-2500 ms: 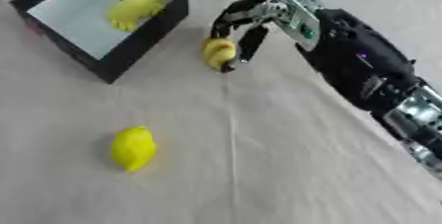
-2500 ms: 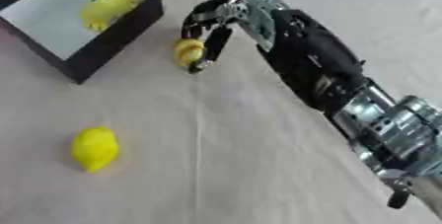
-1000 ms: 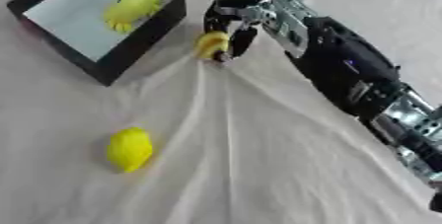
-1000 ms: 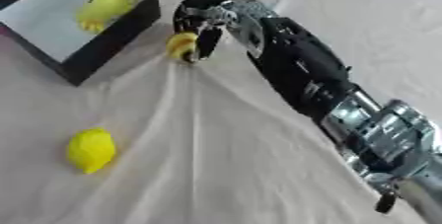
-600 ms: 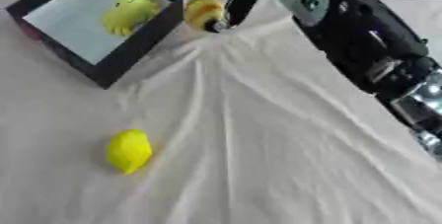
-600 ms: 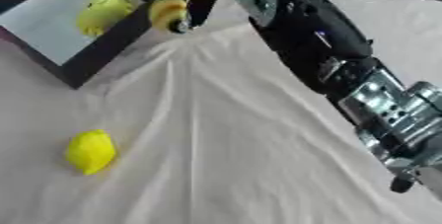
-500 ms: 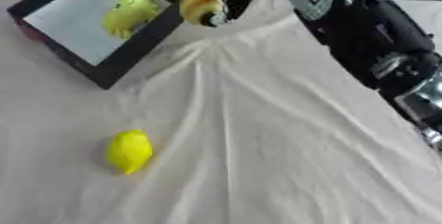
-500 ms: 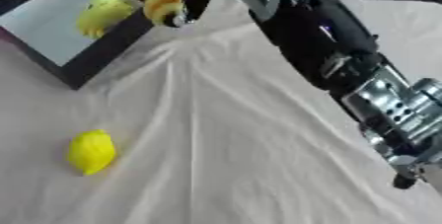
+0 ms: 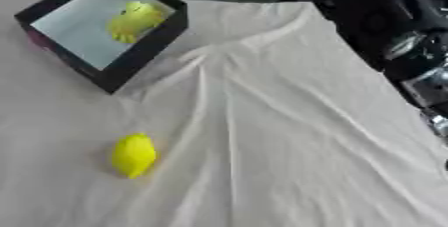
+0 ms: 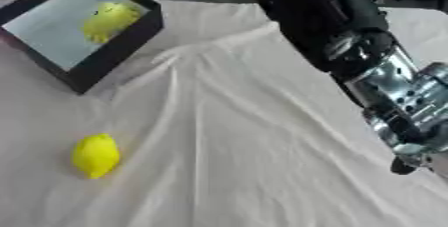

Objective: Pick up objects on the table and place them in the box.

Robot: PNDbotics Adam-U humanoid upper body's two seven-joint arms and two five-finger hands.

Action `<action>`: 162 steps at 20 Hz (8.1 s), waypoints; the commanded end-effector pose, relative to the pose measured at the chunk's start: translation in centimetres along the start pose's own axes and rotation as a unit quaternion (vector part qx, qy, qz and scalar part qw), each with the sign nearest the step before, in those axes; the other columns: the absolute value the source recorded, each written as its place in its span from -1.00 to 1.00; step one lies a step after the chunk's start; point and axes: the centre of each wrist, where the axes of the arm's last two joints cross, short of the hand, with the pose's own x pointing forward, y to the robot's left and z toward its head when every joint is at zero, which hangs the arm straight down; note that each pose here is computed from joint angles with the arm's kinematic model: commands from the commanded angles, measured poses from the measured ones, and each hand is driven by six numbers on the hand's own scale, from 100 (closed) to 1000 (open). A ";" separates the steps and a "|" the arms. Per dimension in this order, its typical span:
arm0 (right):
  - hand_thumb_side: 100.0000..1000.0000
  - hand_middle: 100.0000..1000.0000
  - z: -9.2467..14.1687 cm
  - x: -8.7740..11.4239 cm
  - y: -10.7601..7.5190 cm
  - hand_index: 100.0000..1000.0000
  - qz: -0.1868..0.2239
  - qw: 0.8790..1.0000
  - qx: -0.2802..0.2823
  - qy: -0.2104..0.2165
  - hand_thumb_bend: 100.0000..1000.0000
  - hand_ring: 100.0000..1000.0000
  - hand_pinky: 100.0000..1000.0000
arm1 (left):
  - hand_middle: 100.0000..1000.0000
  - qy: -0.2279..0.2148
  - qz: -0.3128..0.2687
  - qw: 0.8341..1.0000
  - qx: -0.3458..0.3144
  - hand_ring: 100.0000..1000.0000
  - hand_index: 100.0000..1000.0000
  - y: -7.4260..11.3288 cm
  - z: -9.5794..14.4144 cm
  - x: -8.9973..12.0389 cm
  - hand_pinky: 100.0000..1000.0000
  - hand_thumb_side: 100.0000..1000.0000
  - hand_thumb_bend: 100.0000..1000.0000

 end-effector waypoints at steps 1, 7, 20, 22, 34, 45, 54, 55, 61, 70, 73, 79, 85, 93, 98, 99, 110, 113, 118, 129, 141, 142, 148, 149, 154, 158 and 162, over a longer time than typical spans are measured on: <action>-0.89 -0.20 -0.7 1.1 -1.6 0.08 0.008 1.000 -0.007 -0.008 -0.42 0.02 0.36 | 0.51 -0.014 -0.010 1.000 0.000 0.50 0.50 0.6 -0.2 0.7 0.74 0.67 -0.89; -0.84 -0.20 -2.7 2.1 -2.5 0.08 0.023 1.000 -0.009 -0.007 -0.36 0.03 0.36 | 0.51 -0.017 -0.013 1.000 0.004 0.50 0.50 0.8 -0.1 0.8 0.74 0.67 -0.89; -0.87 -0.16 -9.7 5.7 0.6 0.07 0.029 0.995 -0.078 0.048 -0.35 0.03 0.38 | 0.51 -0.023 0.002 1.000 -0.012 0.50 0.50 -0.1 -0.5 1.1 0.74 0.68 -0.89; -0.86 -0.15 -10.4 5.8 1.7 0.07 0.038 0.995 -0.076 0.059 -0.35 0.03 0.38 | 0.51 -0.025 0.003 1.000 -0.014 0.50 0.50 -0.2 -0.6 1.2 0.74 0.68 -0.89; -0.79 -0.15 -11.0 4.2 4.9 0.08 0.060 0.993 -0.054 0.091 -0.32 0.03 0.36 | 0.50 -0.027 0.006 0.999 -0.017 0.50 0.50 -0.4 -0.8 1.3 0.74 0.70 -0.88; -0.67 0.46 -11.4 3.9 6.6 0.63 0.085 0.990 -0.038 0.104 -0.27 0.55 0.67 | 0.50 -0.027 0.008 0.999 -0.021 0.49 0.50 -0.6 -0.9 1.3 0.74 0.70 -0.88; -0.79 0.24 -11.4 3.7 6.9 0.43 0.091 0.984 -0.067 0.135 -0.28 0.42 0.61 | 0.50 -0.028 0.009 0.999 -0.022 0.49 0.50 -0.7 -1.0 1.4 0.74 0.71 -0.88; -0.78 0.25 -11.4 3.7 7.0 0.44 0.092 0.984 -0.069 0.138 -0.28 0.42 0.62 | 0.50 -0.028 0.009 0.999 -0.022 0.49 0.50 -0.7 -1.0 1.4 0.74 0.71 -0.88; -0.74 0.43 -11.4 3.7 7.0 0.61 0.091 0.983 -0.064 0.145 -0.27 0.55 0.66 | 0.50 -0.026 0.007 0.999 -0.021 0.49 0.50 -0.7 -0.9 1.4 0.74 0.72 -0.88; -0.82 0.43 -9.1 2.8 2.1 0.62 0.088 0.986 -0.102 0.098 -0.28 0.56 0.67 | 0.50 -0.022 -0.001 1.000 -0.014 0.49 0.50 -0.1 -0.7 1.2 0.75 0.71 -0.89; -0.85 0.44 -7.2 2.5 -0.7 0.64 0.102 0.988 -0.101 0.052 -0.28 0.57 0.68 | 0.50 -0.020 -0.006 1.000 -0.009 0.49 0.50 0.1 -0.6 1.1 0.75 0.70 -0.89; -0.89 0.43 -2.9 4.1 -4.5 0.64 0.108 0.988 -0.101 -0.053 -0.29 0.56 0.68 | 0.50 -0.019 -0.013 1.000 0.000 0.49 0.50 0.6 -0.5 1.0 0.75 0.70 -0.89; -0.88 0.42 1.0 7.1 -5.1 0.63 0.102 0.985 -0.073 -0.115 -0.29 0.55 0.67 | 0.50 -0.018 -0.017 1.000 0.008 0.49 0.50 0.8 -0.5 1.0 0.75 0.69 -0.89; -0.98 0.42 4.8 7.2 -4.4 0.63 0.076 0.988 -0.081 -0.103 -0.30 0.55 0.68 | 0.51 -0.058 -0.066 0.996 -0.017 0.49 0.51 1.0 -0.6 2.4 0.74 0.60 -1.00; -1.00 0.42 6.3 5.5 -3.7 0.64 0.052 0.990 -0.110 -0.070 -0.35 0.56 0.69 | 0.54 -0.180 -0.275 0.924 -0.196 0.52 0.59 1.5 -1.7 5.4 0.66 0.43 -1.00; -1.00 0.42 6.5 5.2 -3.6 0.64 0.047 0.990 -0.117 -0.065 -0.38 0.56 0.69 | 0.54 -0.197 -0.312 0.899 -0.238 0.53 0.60 1.5 -1.9 5.8 0.66 0.43 -1.00; -1.00 0.48 8.0 2.8 -2.1 0.69 -0.019 0.986 -0.167 -0.021 -1.00 0.59 0.73 | 0.62 -0.292 -0.405 0.699 -0.512 0.58 0.70 0.5 -4.4 9.5 0.66 0.40 -1.00; -1.00 0.48 8.1 2.3 -1.8 0.68 -0.035 0.984 -0.176 -0.015 -0.94 0.59 0.73 | 0.62 -0.291 -0.389 0.692 -0.534 0.57 0.70 -0.1 -4.8 10.2 0.66 0.40 -1.00; -1.00 0.46 8.1 1.9 -1.4 0.68 -0.046 0.982 -0.186 -0.008 -0.81 0.58 0.72 | 0.65 -0.276 -0.382 0.677 -0.565 0.58 0.73 -1.0 -5.1 10.8 0.68 0.46 -1.00; -1.00 0.44 7.8 1.0 -0.7 0.65 -0.059 0.980 -0.188 0.005 -0.84 0.57 0.72 | 0.50 -0.266 -0.437 0.626 -0.588 0.49 0.68 -3.7 -5.7 12.3 0.70 0.44 -0.73; -1.00 0.42 7.5 0.9 -0.3 0.64 -0.071 0.978 -0.198 0.008 -0.87 0.56 0.72 | 0.40 -0.227 -0.488 0.542 -0.645 0.44 0.66 -6.9 -4.6 11.7 0.73 0.54 -0.49; -1.00 0.42 7.5 0.8 -0.3 0.64 -0.071 0.977 -0.199 0.008 -0.88 0.56 0.72 | 0.41 -0.226 -0.491 0.536 -0.649 0.44 0.67 -7.1 -4.5 11.6 0.73 0.52 -0.49; -1.00 0.42 7.5 0.6 0.0 0.63 -0.074 0.977 -0.199 0.012 -0.90 0.56 0.73 | 0.44 -0.225 -0.509 0.525 -0.643 0.47 0.71 -7.7 -4.4 11.6 0.72 0.52 -0.42; -1.00 0.41 7.5 0.6 0.0 0.63 -0.074 0.977 -0.199 0.012 -0.91 0.56 0.73 | 0.45 -0.224 -0.510 0.524 -0.644 0.47 0.72 -7.9 -4.2 11.4 0.73 0.53 -0.40; -1.00 0.41 7.4 0.5 0.1 0.62 -0.077 0.977 -0.198 0.013 -0.92 0.56 0.73 | 0.48 -0.230 -0.531 0.520 -0.628 0.50 0.76 -8.5 -4.1 11.4 0.73 0.44 -0.29; -1.00 0.41 7.4 0.4 0.3 0.62 -0.080 0.977 -0.198 0.014 -0.93 0.55 0.73 | 0.49 -0.230 -0.546 0.512 -0.622 0.51 0.77 -8.9 -3.8 11.1 0.74 0.40 -0.29; -1.00 0.41 7.4 0.3 0.4 0.62 -0.084 0.977 -0.197 0.014 -0.96 0.55 0.73 | 0.49 -0.213 -0.548 0.507 -0.630 0.51 0.77 -9.1 -3.7 10.3 0.73 0.40 -0.32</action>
